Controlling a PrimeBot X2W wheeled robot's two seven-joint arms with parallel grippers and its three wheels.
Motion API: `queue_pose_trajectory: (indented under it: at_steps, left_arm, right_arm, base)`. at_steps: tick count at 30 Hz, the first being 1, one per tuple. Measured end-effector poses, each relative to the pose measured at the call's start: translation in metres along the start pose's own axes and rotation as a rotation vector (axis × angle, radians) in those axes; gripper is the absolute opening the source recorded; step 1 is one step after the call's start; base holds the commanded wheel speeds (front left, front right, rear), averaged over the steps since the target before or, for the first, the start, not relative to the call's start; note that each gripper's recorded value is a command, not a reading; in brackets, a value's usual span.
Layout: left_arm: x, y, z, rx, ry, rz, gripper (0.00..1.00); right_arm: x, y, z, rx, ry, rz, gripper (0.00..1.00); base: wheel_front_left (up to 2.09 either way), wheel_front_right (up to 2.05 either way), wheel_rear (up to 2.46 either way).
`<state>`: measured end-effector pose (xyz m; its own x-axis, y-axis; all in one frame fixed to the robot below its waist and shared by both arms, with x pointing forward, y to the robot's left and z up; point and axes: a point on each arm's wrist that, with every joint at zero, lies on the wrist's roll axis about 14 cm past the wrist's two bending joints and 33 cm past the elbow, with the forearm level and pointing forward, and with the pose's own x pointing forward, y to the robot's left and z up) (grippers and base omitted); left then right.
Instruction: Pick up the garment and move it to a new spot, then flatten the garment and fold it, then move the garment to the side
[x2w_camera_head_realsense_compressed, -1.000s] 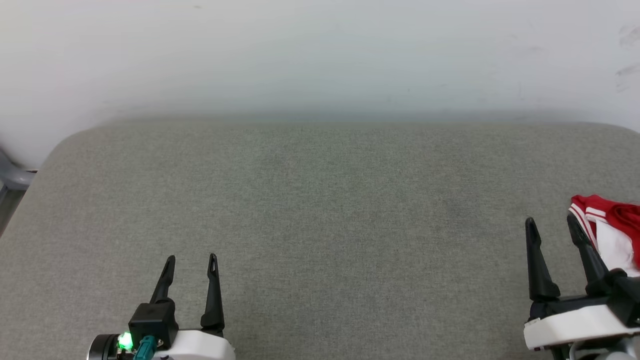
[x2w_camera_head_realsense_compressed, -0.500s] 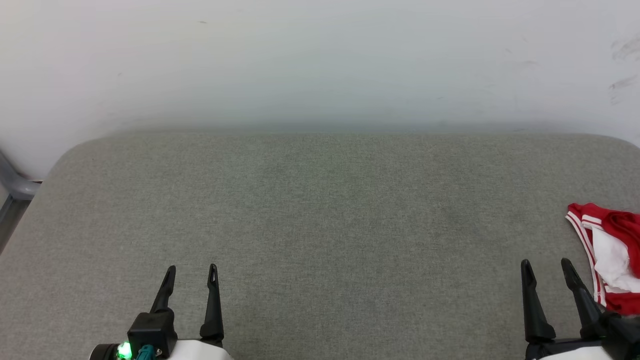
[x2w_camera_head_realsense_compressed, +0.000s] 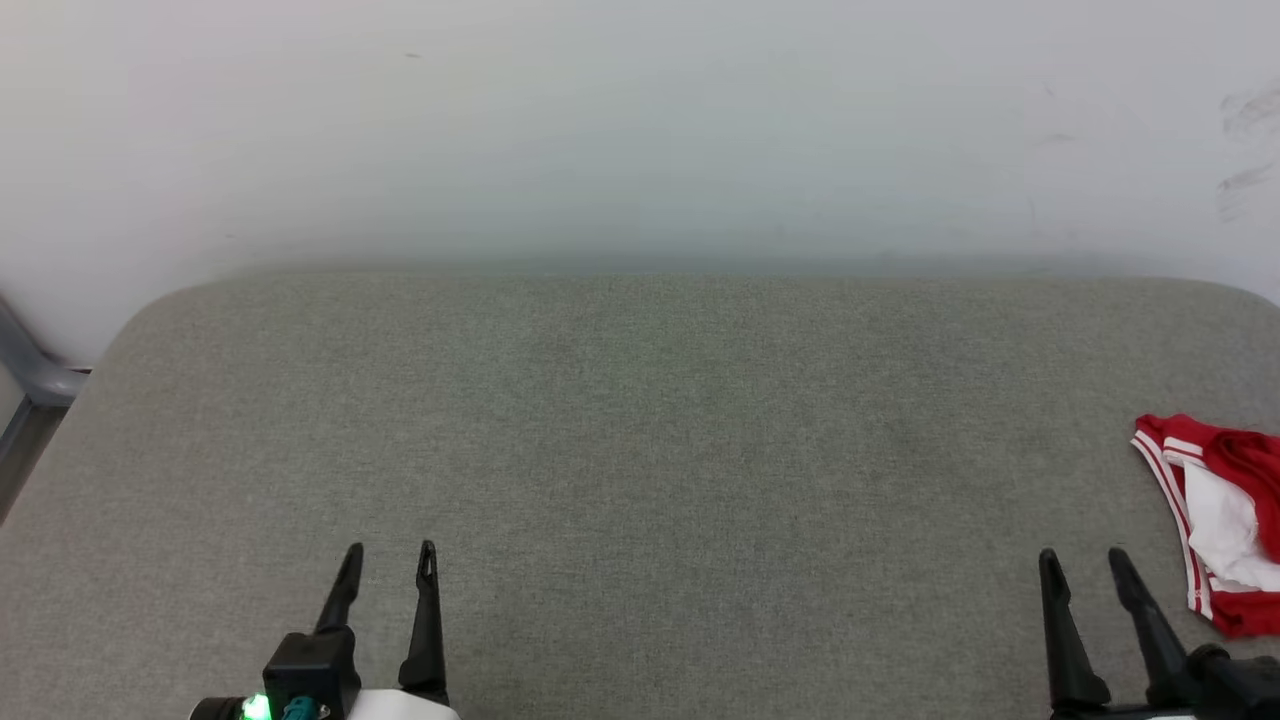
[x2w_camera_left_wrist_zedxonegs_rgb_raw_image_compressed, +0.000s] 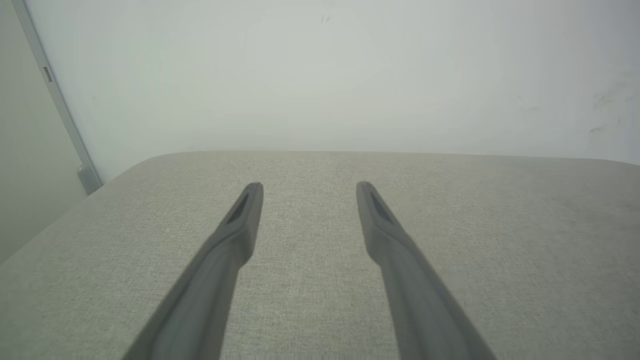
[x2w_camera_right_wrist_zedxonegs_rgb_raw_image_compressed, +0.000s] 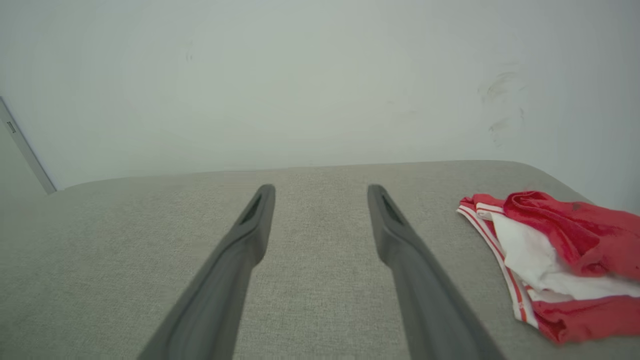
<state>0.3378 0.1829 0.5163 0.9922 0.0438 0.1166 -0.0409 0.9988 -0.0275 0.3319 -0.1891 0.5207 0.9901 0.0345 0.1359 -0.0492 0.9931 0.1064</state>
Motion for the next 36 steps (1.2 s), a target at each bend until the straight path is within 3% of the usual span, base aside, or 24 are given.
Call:
queue_pose_trajectory:
  at_steps: [6,36]
  left_arm:
    - [-0.011,0.001,-0.027,-0.015,0.096,0.008,0.00]
    - [0.004,0.018,-0.038,-0.558,0.184,0.115,0.00]
  right_arm:
    - [-0.005,-0.003,-0.018,0.016,0.060,-0.013,0.00]
    - [0.011,-0.016,-0.028,0.533,0.100,-0.131,0.00]
  base:
    - [0.00,0.00,0.00]
    - [0.00,0.00,0.00]
